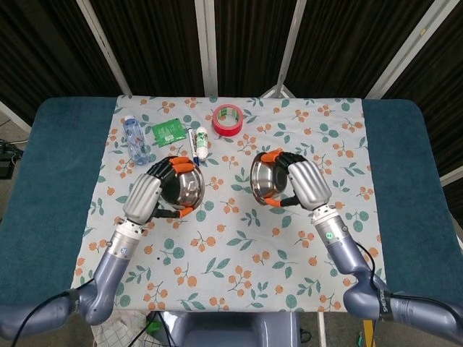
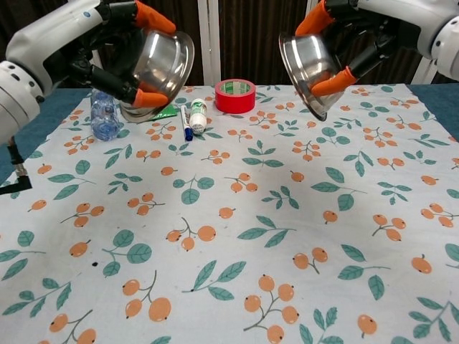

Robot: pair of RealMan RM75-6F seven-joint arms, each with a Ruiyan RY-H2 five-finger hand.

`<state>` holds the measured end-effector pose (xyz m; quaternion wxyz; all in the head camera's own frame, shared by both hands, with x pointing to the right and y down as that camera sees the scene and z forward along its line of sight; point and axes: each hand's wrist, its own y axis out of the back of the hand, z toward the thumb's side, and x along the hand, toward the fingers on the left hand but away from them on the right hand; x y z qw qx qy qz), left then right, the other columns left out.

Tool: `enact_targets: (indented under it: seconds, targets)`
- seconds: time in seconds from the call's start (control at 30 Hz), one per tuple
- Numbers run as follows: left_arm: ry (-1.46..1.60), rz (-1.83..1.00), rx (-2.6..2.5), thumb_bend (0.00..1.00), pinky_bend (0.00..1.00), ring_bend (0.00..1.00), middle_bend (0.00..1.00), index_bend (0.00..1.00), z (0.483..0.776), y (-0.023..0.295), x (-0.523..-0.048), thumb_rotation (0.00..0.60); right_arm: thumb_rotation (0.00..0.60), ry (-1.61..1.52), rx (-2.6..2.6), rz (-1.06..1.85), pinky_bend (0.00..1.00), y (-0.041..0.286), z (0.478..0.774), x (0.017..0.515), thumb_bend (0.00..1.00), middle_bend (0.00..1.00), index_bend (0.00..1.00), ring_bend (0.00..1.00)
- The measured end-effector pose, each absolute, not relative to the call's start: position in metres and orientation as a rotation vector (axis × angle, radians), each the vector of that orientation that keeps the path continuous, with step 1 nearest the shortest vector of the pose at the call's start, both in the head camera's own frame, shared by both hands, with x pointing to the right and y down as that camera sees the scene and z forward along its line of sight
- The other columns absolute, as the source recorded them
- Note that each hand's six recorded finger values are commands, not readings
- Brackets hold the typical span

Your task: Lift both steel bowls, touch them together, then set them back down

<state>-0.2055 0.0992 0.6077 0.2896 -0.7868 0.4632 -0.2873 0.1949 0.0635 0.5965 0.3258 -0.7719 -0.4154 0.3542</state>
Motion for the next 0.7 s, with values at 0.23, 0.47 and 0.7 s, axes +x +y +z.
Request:
enact_targets:
  seconds: [0.23,0.47,0.7]
  targets:
    - [1.215,-1.111,-2.11,0.04,0.33,0.14,0.15,0.34,0.617,0.1,-0.235,0.6,0.6,-0.89,-1.888,0.963,0.29,0.075,0.602,0.189,0.05,0.31,0.47,0.38]
    - [1.159,-1.28,-2.055,0.04,0.3,0.11,0.13,0.31,0.624,0.099,-0.252,0.6,0.6,-0.766,-1.789,0.971,0.29,0.083,0.608,0.18,0.05,0.31,0.47,0.38]
    - [1.144,-1.395,-2.102,0.04,0.27,0.09,0.1,0.29,0.646,0.098,-0.258,0.6,0.6,-0.681,-1.703,1.022,0.26,0.084,0.622,0.177,0.05,0.31,0.47,0.38]
